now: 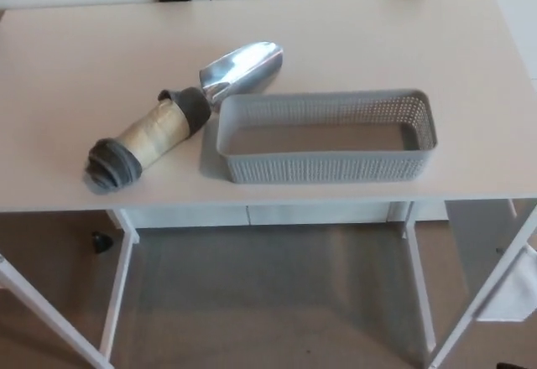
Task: The robot walks towards a desk on which a shovel is kept on the left hand side and a container is kept on the right hand side. The robot picks up the shovel using its left hand and places it in the container.
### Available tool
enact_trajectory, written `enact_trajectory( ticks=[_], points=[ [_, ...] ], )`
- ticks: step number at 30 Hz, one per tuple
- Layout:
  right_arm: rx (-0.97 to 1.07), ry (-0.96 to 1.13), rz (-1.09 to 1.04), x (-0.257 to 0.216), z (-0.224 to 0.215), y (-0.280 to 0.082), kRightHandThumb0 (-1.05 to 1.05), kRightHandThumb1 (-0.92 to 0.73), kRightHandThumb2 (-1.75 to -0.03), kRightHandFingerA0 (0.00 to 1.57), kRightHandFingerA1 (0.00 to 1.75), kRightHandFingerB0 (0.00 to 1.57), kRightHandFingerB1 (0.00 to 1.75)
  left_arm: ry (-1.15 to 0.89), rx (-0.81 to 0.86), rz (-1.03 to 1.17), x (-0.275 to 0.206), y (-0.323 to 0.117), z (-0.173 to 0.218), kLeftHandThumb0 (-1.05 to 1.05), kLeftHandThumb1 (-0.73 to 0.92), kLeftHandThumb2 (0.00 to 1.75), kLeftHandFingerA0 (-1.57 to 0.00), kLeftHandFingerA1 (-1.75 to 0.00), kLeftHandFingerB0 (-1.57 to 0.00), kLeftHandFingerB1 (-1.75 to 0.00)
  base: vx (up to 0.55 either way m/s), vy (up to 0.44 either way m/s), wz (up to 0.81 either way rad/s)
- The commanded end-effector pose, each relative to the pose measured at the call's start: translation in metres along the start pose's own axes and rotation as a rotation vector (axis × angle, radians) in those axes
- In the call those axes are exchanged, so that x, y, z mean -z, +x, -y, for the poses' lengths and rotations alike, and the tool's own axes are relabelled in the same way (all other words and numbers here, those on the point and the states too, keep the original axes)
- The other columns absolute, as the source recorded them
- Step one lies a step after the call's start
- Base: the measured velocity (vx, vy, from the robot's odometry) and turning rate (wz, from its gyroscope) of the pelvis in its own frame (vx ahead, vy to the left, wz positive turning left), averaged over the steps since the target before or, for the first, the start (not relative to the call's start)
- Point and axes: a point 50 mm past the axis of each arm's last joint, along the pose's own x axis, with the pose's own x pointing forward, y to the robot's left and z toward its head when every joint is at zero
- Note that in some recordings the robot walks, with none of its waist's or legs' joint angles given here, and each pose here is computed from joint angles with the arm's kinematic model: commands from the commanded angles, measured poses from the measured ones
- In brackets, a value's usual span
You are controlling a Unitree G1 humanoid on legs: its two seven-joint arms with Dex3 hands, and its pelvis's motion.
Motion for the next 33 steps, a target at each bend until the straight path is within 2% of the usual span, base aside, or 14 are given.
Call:
enact_trajectory(
  ticks=[1,2,3,8,9,13,14,29,31,32,33],
  points=[
    [0.007,-0.006,0.020,-0.002,-0.001,0.000,-0.41,-0.70,-0.61,0.51,0.51,0.38,0.42,-0.051,-0.056,0.009,0.000,0.001,-0.016,-0.72,0.70,0.93,-0.26,-0.43,-0.17,-0.40,0.01,0.104,-0.01],
    [0.008,0.001,0.020,-0.003,0.000,0.000,-0.41,-0.70,-0.61,0.51,0.50,0.37,0.42,-0.085,-0.063,0.006,0.000,0.002,-0.017,-0.71,0.70,0.93,-0.25,-0.43,-0.17,-0.40,-0.05,0.106,0.28],
    [0.009,-0.001,0.015,-0.001,0.000,-0.001,-0.41,-0.70,-0.61,0.50,0.50,0.36,0.42,-0.122,-0.079,-0.004,0.001,0.001,-0.018,-0.66,0.85,0.66,-0.34,-0.32,-0.23,-0.29,0.06,0.139,0.72],
    [0.011,0.020,0.017,0.001,-0.001,-0.002,-0.38,-0.71,-0.60,0.51,0.51,0.36,0.42,-0.236,-0.136,0.000,0.002,0.004,-0.028,-0.66,0.87,0.67,-0.36,-0.33,-0.24,-0.29,0.03,0.102,0.05],
    [0.013,0.019,0.021,0.001,-0.001,-0.003,-0.40,-0.70,-0.60,0.50,0.50,0.35,0.42,-0.245,-0.160,0.000,0.003,0.005,-0.032,-0.69,0.72,0.94,-0.28,-0.44,-0.18,-0.40,0.08,0.070,0.09],
    [0.014,0.020,0.015,0.002,-0.002,-0.006,-0.40,-0.71,-0.60,0.50,0.49,0.34,0.42,-0.270,-0.182,-0.006,0.005,0.003,-0.038,-0.70,0.72,0.94,-0.26,-0.44,-0.17,-0.40,0.04,0.013,0.05],
    [0.011,0.031,0.017,0.002,-0.002,-0.006,-0.38,-0.70,-0.61,0.48,0.50,0.33,0.42,-0.274,-0.192,-0.011,0.005,0.002,-0.039,-0.66,0.85,0.65,-0.34,-0.33,-0.22,-0.29,0.00,0.000,0.00],
    [0.010,0.019,0.012,0.001,-0.002,-0.007,-0.39,-0.70,-0.60,0.49,0.49,0.34,0.41,-0.232,-0.180,-0.021,0.006,0.000,-0.036,-0.64,0.82,0.65,-0.36,-0.33,-0.25,-0.29,0.00,0.000,0.00],
    [0.009,0.011,-0.003,0.006,0.000,-0.013,-0.39,-0.70,-0.60,0.50,0.50,0.34,0.41,-0.108,-0.166,-0.002,0.005,-0.005,-0.030,-0.64,0.78,0.65,-0.37,-0.34,-0.24,-0.30,0.00,0.000,0.00],
    [0.007,0.010,-0.004,0.007,0.002,-0.014,-0.39,-0.70,-0.60,0.50,0.50,0.34,0.41,-0.041,-0.148,0.035,0.001,-0.008,-0.026,-0.69,0.66,0.90,-0.30,-0.45,-0.20,-0.41,0.00,0.000,0.00],
    [0.006,0.007,-0.004,0.007,0.003,-0.015,-0.39,-0.71,-0.60,0.50,0.50,0.34,0.41,0.002,-0.131,0.074,-0.004,-0.012,-0.022,-0.67,0.74,0.63,-0.38,-0.33,-0.26,-0.30,0.00,0.000,0.00]
  ],
)
